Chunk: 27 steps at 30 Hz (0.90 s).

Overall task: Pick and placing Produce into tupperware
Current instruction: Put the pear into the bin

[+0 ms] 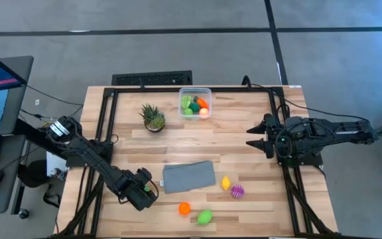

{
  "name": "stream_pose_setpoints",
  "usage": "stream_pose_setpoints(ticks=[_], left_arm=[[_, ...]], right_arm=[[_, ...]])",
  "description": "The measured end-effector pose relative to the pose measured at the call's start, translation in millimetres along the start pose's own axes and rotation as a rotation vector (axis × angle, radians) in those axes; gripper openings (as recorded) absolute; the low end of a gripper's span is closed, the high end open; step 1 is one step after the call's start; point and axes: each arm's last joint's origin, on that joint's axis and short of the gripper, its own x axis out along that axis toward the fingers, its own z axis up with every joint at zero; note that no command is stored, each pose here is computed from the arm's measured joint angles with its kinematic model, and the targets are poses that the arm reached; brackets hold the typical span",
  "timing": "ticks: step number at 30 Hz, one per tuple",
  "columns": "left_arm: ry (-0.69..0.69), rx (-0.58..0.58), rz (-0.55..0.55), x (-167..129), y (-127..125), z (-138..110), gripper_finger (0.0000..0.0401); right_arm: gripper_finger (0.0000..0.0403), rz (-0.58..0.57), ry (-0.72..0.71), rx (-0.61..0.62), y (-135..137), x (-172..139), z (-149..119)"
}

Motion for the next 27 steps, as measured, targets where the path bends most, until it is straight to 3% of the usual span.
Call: stream_pose_setpoints(ticks=[15, 27], left_arm=[[0.069, 0.074, 0.006, 0.7, 0.7, 3.5, 0.0349], [0.061, 0.061, -0.015, 5.7, 2.2, 8.4, 0.0349]], right_arm=[[0.0322, 0.000, 0.000, 0.000, 0.0, 0.0, 0.0], [0.0322, 0.000, 0.000, 0.000, 0.0, 0.0, 0.0]])
